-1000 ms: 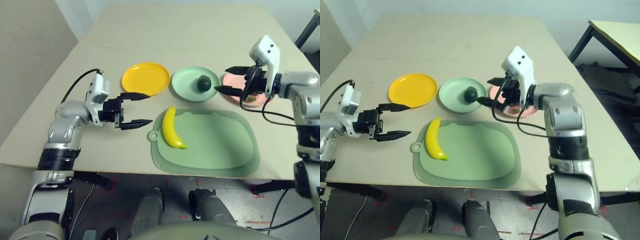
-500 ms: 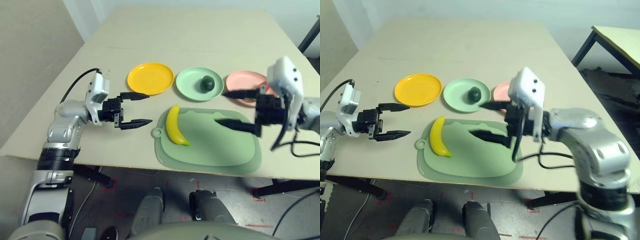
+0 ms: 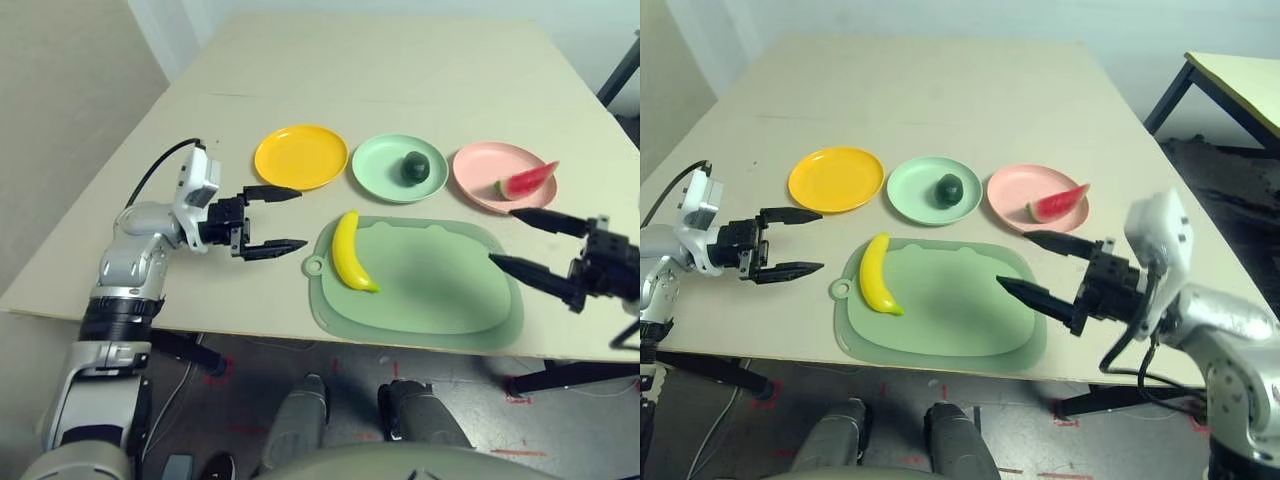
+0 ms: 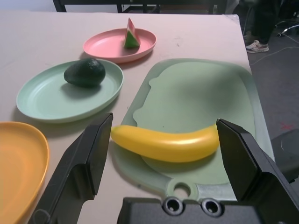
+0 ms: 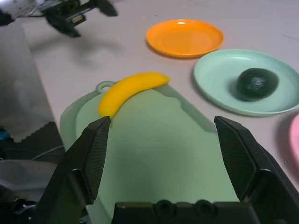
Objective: Place the fruits into color-matched plates.
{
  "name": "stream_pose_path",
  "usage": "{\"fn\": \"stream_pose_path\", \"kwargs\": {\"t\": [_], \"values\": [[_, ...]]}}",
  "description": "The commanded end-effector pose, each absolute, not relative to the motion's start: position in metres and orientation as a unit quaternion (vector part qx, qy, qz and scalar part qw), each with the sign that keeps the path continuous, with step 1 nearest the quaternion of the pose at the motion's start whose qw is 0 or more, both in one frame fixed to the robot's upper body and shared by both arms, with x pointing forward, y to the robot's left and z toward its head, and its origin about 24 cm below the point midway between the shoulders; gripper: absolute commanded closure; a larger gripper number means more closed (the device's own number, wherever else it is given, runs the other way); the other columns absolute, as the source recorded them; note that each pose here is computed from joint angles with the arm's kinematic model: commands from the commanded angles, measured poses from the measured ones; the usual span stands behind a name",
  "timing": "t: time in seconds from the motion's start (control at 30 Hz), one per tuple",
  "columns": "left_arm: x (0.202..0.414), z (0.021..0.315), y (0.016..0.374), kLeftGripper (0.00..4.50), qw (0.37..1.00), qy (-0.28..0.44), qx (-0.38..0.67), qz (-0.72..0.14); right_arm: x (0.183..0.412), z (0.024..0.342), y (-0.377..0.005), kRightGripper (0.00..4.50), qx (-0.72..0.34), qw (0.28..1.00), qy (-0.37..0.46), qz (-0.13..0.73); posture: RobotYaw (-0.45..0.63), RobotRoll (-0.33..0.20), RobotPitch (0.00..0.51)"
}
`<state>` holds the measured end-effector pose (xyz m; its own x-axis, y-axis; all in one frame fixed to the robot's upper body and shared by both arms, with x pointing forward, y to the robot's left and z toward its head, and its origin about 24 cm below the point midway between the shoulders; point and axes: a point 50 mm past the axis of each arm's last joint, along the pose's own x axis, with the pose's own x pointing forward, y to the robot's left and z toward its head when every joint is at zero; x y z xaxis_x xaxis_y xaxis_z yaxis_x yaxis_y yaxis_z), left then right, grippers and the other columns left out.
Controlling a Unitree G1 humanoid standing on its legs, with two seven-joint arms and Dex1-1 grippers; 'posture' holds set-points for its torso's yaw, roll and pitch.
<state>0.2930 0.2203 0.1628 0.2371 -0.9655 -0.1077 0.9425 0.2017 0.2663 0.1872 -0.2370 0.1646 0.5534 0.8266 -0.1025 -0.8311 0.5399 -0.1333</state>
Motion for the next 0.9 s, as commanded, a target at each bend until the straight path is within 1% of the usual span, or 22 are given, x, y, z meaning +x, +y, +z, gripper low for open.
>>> {"fn": "stream_pose_path", "kwargs": {"t": [0.03, 0.13, 0.27, 0.33, 0.4, 0.47, 0.53, 0.6, 0.7, 0.73, 0.8, 0.9], "values": [[0.295, 0.16, 0.218, 0.0, 0.77, -0.036, 0.14, -0.622, 0.188, 0.152, -0.229, 0.03, -0.103, 0.868, 0.0, 0.487, -0.05, 0.0, 0.115], [0.296, 0.161, 0.219, 0.0, 0.768, -0.032, 0.151, -0.622, 0.19, 0.147, -0.223, 0.03, -0.11, 0.863, -0.004, 0.492, -0.05, 0.0, 0.112], [0.3, 0.166, 0.221, 0.0, 0.756, -0.021, 0.206, -0.621, 0.195, 0.142, -0.22, 0.03, -0.127, 0.866, 0.007, 0.483, -0.05, 0.0, 0.11], [0.305, 0.171, 0.222, 0.0, 0.744, -0.014, 0.249, -0.62, 0.193, 0.138, -0.219, 0.03, -0.138, 0.861, 0.015, 0.489, -0.06, 0.0, 0.109], [0.308, 0.177, 0.219, 0.0, 0.713, -0.012, 0.312, -0.627, 0.191, 0.135, -0.217, 0.03, -0.147, 0.853, 0.023, 0.5, -0.06, 0.0, 0.11], [0.311, 0.186, 0.212, 0.0, 0.665, -0.017, 0.386, -0.64, 0.191, 0.133, -0.216, 0.03, -0.146, 0.853, 0.028, 0.5, -0.06, 0.0, 0.108], [0.313, 0.194, 0.2, 0.0, 0.594, -0.028, 0.465, -0.655, 0.193, 0.134, -0.216, 0.03, -0.143, 0.856, 0.028, 0.495, -0.07, 0.0, 0.107], [0.314, 0.203, 0.184, 0.0, 0.526, -0.045, 0.521, -0.67, 0.193, 0.135, -0.214, 0.03, -0.135, 0.855, 0.027, 0.5, -0.07, 0.0, 0.107], [0.313, 0.213, 0.157, 0.0, 0.455, -0.078, 0.556, -0.692, 0.189, 0.131, -0.209, 0.03, -0.142, 0.839, 0.04, 0.523, -0.08, 0.0, 0.106], [0.312, 0.215, 0.146, 0.0, 0.42, -0.089, 0.57, -0.7, 0.188, 0.13, -0.207, 0.03, -0.142, 0.835, 0.043, 0.529, -0.09, 0.0, 0.107], [0.31, 0.214, 0.134, 0.0, 0.362, -0.101, 0.595, -0.71, 0.187, 0.13, -0.203, 0.03, -0.14, 0.833, 0.044, 0.534, -0.1, 0.0, 0.108], [0.308, 0.208, 0.122, 0.0, 0.303, -0.114, 0.612, -0.721, 0.187, 0.131, -0.2, 0.03, -0.137, 0.833, 0.041, 0.534, -0.11, 0.0, 0.111]]}}
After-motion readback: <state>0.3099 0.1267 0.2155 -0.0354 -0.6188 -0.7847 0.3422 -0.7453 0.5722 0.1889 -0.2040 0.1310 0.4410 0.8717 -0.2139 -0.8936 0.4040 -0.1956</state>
